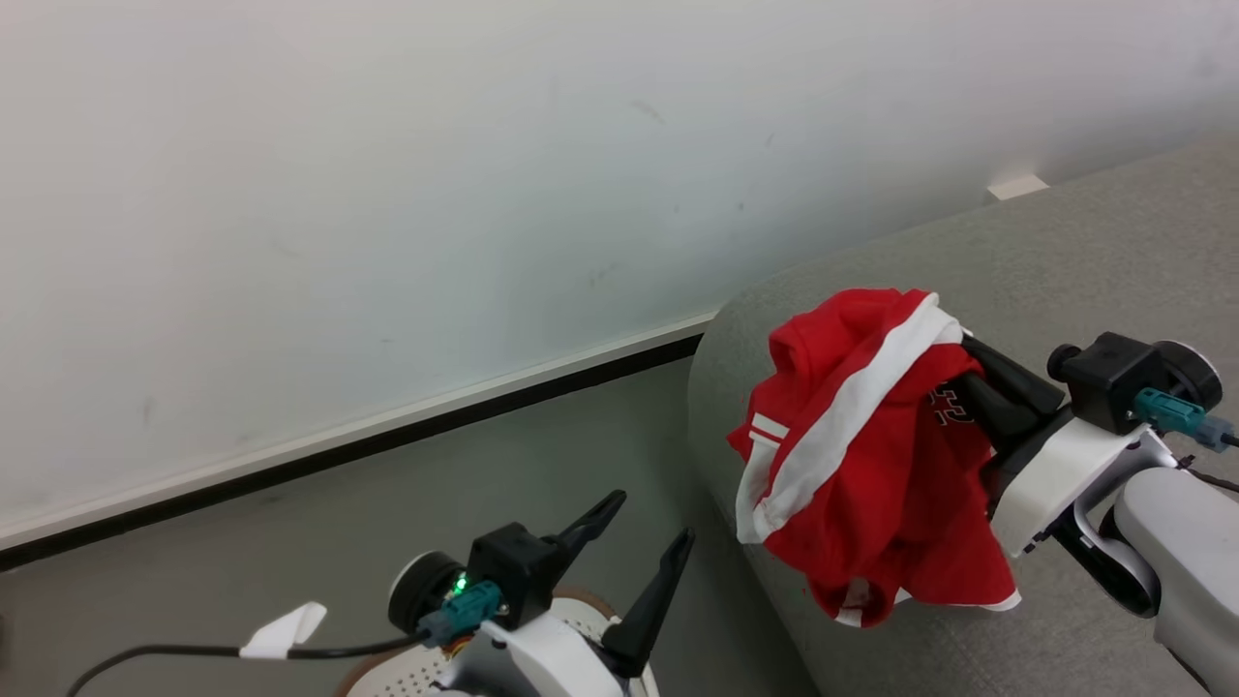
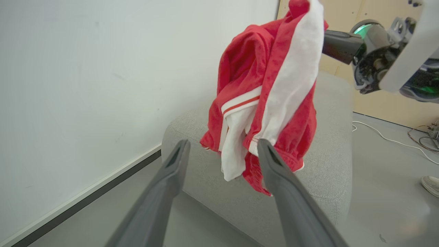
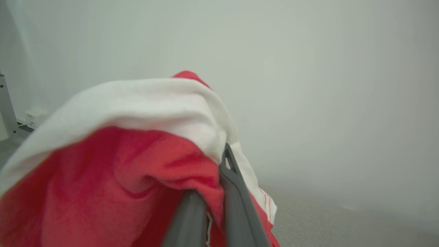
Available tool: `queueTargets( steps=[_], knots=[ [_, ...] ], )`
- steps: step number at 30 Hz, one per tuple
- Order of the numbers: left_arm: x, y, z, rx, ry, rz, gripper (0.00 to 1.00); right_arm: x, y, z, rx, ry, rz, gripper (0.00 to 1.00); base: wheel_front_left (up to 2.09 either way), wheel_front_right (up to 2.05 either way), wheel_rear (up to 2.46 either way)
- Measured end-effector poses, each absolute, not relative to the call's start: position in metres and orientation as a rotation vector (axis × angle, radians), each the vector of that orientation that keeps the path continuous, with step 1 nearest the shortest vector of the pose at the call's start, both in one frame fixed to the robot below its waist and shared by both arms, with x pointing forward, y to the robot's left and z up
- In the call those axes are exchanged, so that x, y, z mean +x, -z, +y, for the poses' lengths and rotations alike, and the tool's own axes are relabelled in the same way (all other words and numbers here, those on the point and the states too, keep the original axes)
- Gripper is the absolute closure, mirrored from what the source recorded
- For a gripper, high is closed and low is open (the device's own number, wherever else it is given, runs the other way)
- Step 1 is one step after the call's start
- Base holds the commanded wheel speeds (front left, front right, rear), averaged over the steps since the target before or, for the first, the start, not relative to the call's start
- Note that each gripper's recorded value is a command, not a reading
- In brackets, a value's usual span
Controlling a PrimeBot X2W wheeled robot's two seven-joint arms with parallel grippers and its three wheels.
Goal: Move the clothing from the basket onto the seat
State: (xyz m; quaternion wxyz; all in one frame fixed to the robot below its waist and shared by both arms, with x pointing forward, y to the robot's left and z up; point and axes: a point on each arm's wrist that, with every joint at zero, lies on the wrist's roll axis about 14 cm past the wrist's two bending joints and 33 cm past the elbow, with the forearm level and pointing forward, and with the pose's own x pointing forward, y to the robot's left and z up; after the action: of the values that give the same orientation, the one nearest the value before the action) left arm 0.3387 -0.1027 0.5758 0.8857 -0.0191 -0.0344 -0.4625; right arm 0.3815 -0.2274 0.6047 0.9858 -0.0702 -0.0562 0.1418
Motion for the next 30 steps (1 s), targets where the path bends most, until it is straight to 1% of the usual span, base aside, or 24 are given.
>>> queueTargets(
  steps=[7, 15, 18, 23, 27, 30],
  knots=[
    [0.337, -0.574, -0.111, -0.048, 0.988, -0.065, 0.00, 0.375, -0.604, -0.244, -0.141, -0.245, -0.110, 1.00, 0.00, 0.00, 0.00],
    [0.344, -0.570, -0.108, -0.054, 0.989, -0.050, 0.00, 0.393, -0.622, -0.252, -0.133, -0.217, -0.148, 1.00, 0.00, 0.00, 0.00],
    [0.351, -0.571, -0.107, -0.050, 0.997, -0.053, 0.00, 0.409, -0.646, -0.266, -0.153, -0.184, -0.187, 1.00, 0.00, 0.00, 0.00],
    [0.376, -0.573, -0.104, -0.053, 0.999, -0.070, 0.00, 0.447, -0.679, -0.303, -0.168, -0.081, -0.234, 1.00, 0.00, 0.00, 0.00],
    [0.402, -0.570, -0.099, -0.051, 1.001, -0.080, 0.00, 0.482, -0.691, -0.335, -0.186, 0.012, -0.228, 1.00, 0.00, 0.00, 0.00],
    [0.422, -0.561, -0.095, -0.059, 0.994, -0.070, 0.00, 0.511, -0.682, -0.357, -0.199, 0.078, -0.184, 1.00, 0.00, 0.00, 0.00]
  ],
)
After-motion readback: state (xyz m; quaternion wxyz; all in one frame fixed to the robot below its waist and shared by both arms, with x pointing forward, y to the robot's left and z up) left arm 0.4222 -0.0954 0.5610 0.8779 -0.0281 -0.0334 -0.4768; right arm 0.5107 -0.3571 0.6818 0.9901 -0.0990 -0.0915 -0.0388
